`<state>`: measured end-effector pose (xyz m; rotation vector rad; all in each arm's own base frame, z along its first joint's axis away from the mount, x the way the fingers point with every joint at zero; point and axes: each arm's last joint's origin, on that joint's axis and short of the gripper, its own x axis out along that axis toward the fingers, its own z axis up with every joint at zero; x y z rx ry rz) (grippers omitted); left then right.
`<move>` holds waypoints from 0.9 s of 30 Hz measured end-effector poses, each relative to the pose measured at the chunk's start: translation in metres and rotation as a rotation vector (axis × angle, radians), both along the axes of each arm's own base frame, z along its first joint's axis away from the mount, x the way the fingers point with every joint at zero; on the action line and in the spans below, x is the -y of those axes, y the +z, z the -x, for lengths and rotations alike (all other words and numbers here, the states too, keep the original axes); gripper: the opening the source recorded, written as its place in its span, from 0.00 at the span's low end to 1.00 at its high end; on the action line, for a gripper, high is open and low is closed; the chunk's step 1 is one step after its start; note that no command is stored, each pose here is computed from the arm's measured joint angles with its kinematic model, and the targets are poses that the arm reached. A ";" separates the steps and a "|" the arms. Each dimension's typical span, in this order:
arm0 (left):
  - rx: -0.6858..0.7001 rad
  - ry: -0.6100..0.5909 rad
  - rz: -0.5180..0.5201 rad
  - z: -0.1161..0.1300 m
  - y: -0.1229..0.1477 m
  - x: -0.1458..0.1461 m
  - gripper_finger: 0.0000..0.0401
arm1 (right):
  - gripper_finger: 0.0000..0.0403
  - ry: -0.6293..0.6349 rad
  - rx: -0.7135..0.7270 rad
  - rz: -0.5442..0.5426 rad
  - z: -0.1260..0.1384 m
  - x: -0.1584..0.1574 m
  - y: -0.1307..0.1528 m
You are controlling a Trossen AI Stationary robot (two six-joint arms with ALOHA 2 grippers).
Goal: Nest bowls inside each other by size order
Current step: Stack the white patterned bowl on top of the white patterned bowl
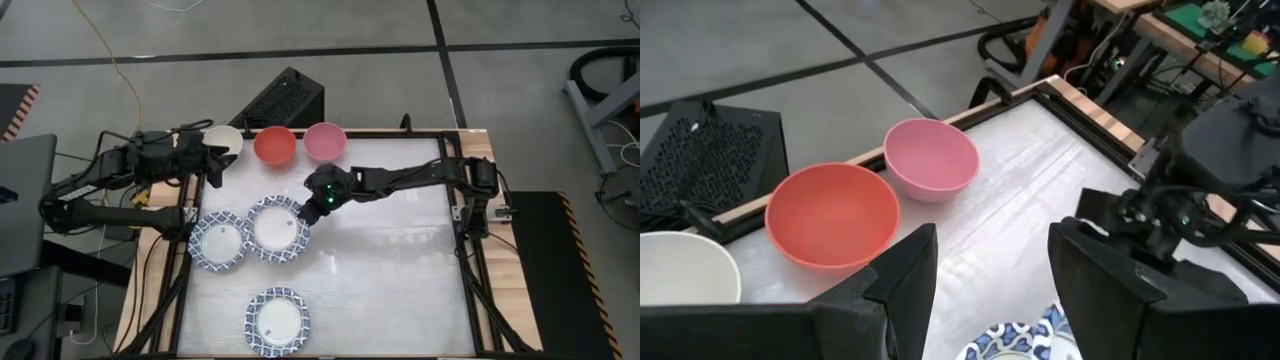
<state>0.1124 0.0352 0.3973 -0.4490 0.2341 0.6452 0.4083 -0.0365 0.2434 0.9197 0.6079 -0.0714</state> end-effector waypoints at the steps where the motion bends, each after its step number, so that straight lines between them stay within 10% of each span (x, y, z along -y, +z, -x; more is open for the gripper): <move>1: 0.000 0.001 0.000 0.000 0.000 0.000 0.45 | 0.02 -0.001 0.001 0.001 0.000 0.001 0.000; 27: -0.004 0.003 -0.001 0.000 0.000 0.000 0.45 | 0.02 -0.016 -0.151 -0.022 -0.010 0.006 -0.047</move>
